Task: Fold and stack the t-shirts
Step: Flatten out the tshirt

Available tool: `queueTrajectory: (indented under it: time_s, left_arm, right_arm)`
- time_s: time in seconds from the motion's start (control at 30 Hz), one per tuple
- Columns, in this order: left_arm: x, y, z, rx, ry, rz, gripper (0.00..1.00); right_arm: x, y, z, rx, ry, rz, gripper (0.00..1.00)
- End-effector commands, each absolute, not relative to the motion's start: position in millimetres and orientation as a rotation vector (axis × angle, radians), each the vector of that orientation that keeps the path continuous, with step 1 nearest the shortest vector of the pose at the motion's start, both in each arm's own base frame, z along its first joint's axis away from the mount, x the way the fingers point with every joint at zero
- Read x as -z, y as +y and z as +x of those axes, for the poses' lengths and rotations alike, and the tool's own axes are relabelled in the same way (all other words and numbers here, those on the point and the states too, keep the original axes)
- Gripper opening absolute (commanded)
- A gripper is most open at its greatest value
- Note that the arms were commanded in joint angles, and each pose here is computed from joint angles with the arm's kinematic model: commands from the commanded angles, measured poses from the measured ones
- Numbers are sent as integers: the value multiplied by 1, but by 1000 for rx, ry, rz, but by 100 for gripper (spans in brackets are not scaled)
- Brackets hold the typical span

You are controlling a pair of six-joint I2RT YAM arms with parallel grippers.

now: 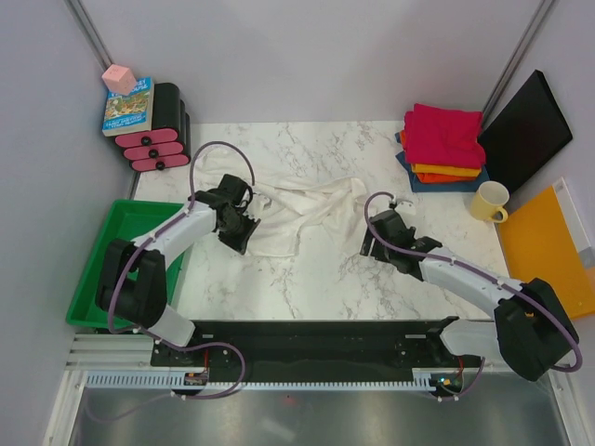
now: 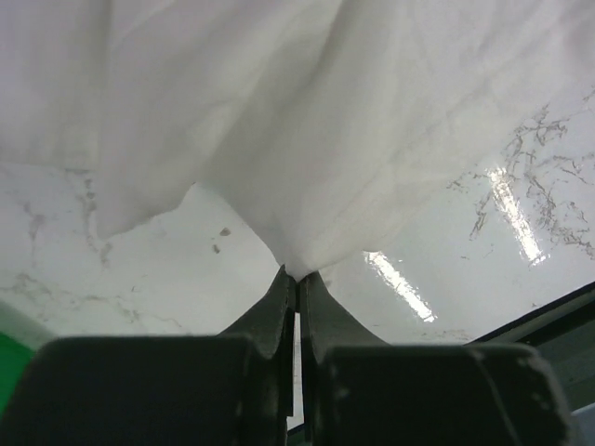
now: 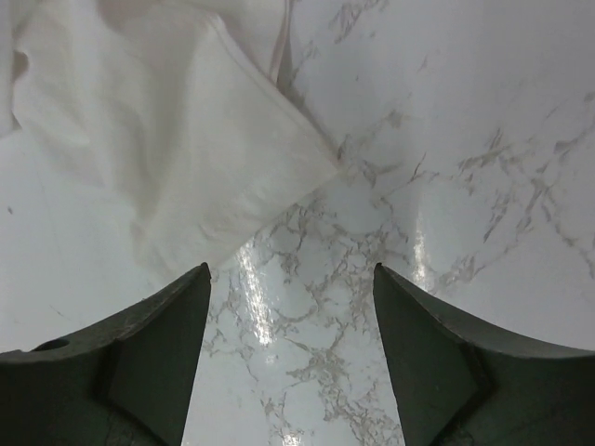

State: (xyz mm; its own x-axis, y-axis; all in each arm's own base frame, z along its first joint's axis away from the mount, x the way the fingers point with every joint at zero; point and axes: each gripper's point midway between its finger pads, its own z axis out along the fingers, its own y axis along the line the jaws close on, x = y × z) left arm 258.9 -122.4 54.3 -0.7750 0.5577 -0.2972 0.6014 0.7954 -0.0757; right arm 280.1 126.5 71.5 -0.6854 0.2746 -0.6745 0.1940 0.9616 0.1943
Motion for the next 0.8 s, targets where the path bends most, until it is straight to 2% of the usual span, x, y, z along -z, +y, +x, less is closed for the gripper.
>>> queueTrajectory:
  time_s: [0.0,0.17,0.23,0.33,0.57,0.77]
  left_arm:
    - [-83,-104,282,200,2658,806,2]
    - [-94,-93,291,173,2639,752,2]
    - [-99,-91,294,165,2624,731,2]
    - [-108,-85,297,150,2606,698,2]
    - [-114,-73,288,91,2593,699,2]
    - [-131,-53,287,17,2561,662,2]
  right_arm:
    - [-61,161,270,-327,2368,345,77]
    - [-63,192,269,-390,2380,241,78]
    - [-55,189,273,-334,2390,248,80]
    - [-75,170,290,-221,2298,315,81]
    - [-145,104,377,-189,2128,493,82]
    - [-138,105,425,-193,2189,489,81]
